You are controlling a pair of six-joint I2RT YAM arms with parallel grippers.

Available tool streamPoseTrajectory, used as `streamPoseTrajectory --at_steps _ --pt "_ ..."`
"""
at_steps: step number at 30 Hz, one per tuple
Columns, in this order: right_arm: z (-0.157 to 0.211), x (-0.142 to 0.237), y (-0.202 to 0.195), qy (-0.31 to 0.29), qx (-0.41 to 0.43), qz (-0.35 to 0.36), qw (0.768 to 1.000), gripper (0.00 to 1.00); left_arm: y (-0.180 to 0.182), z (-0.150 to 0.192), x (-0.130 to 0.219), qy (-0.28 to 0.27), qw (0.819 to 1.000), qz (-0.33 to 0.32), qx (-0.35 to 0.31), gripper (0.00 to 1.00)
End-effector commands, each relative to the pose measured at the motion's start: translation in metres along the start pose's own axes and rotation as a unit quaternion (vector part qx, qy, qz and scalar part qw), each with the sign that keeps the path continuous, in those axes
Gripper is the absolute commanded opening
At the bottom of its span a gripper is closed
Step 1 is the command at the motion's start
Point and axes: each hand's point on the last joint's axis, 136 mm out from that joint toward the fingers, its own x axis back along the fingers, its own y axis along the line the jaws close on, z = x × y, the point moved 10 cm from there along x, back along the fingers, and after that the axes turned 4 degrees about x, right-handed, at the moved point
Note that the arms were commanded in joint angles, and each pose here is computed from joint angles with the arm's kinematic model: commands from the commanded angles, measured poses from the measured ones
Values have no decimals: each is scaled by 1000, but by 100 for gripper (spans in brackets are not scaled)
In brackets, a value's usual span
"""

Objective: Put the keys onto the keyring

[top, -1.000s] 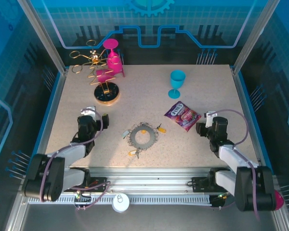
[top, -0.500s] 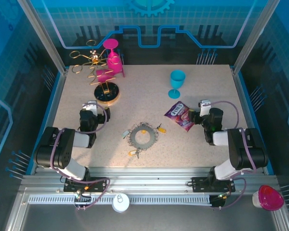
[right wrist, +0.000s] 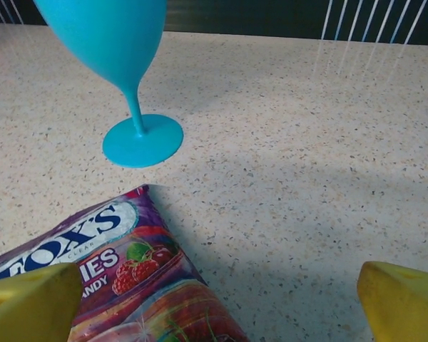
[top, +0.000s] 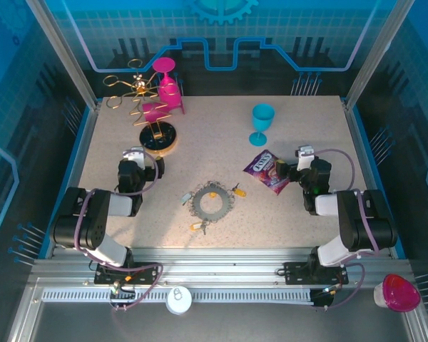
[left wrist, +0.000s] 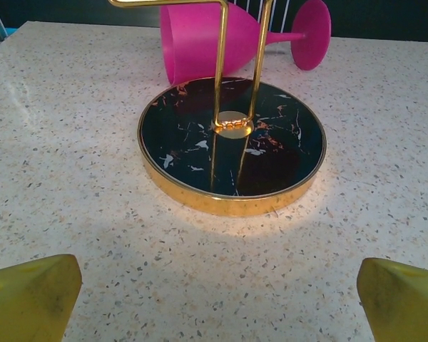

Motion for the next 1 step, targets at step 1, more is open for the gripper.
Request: streamPoseTrajectory --at_steps 1 --pt "-5 -1 2 -18 9 11 1000 100 -1 -6 -2 -8 1000 15 1 99"
